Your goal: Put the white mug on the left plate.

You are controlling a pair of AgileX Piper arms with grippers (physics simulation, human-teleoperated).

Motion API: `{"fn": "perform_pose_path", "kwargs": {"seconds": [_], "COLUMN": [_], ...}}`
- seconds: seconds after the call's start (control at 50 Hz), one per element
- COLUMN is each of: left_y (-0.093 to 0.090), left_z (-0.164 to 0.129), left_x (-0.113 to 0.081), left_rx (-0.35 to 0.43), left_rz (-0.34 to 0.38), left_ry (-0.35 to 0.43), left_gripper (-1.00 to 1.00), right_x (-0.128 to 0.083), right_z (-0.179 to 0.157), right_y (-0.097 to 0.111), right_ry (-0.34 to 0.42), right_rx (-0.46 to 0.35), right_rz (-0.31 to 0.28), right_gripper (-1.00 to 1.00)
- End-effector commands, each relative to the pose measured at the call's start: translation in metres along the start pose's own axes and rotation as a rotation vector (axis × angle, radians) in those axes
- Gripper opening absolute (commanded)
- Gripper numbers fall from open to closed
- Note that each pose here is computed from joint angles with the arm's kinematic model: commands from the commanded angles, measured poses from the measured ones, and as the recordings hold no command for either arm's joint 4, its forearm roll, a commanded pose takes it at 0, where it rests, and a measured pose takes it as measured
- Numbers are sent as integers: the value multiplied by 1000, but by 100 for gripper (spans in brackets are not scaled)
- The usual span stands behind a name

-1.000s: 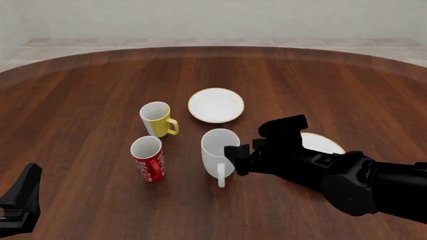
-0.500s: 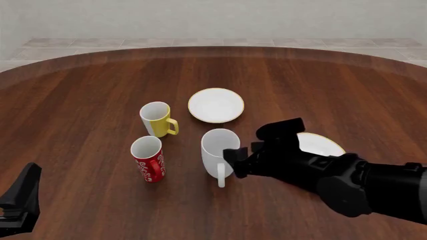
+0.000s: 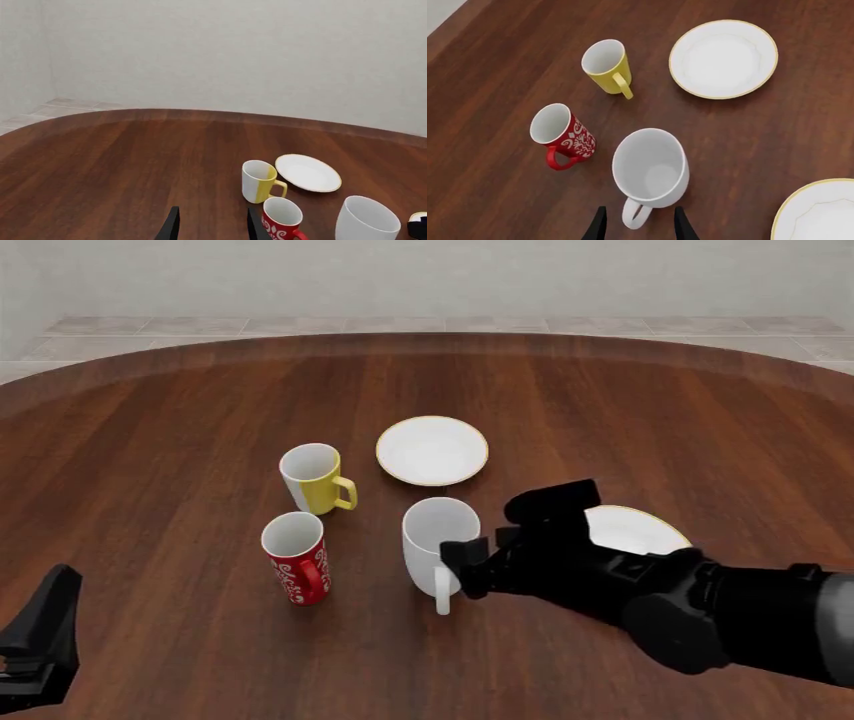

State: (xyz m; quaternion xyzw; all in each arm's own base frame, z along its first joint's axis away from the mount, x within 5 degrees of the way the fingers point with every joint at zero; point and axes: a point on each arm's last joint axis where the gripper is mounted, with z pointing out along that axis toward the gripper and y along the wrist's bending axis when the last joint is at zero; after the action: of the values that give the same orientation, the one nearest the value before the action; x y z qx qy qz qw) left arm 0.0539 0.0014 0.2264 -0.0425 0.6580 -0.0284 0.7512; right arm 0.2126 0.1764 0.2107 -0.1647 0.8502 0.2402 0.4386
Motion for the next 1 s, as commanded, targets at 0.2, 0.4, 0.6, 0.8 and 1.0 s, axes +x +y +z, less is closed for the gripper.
{"fn": "perform_pose_path", "kwargs": {"seconds": [0.2, 0.4, 0.6, 0.8, 1.0], "left_y": [0, 0, 0, 0, 0], "left_z": [0, 0, 0, 0, 0], "left_x": [0, 0, 0, 0, 1], "left_rx": [0, -1, 0, 2, 3], "left_rz": [-1, -1, -3, -4, -5], "left_ry": [0, 0, 0, 1, 2], "left_gripper": [100, 100, 100, 100, 100], "right_x": [4, 7, 8, 9, 10], "right_z": [4, 9, 12, 15, 17], "right_y": [-1, -2, -2, 0, -1], "right_ry": [8, 16, 24, 29, 33], "right_rx": [3, 4, 5, 2, 3], "right_rz": [1, 1, -1, -6, -8], "right_gripper": [100, 100, 100, 100, 100]}}
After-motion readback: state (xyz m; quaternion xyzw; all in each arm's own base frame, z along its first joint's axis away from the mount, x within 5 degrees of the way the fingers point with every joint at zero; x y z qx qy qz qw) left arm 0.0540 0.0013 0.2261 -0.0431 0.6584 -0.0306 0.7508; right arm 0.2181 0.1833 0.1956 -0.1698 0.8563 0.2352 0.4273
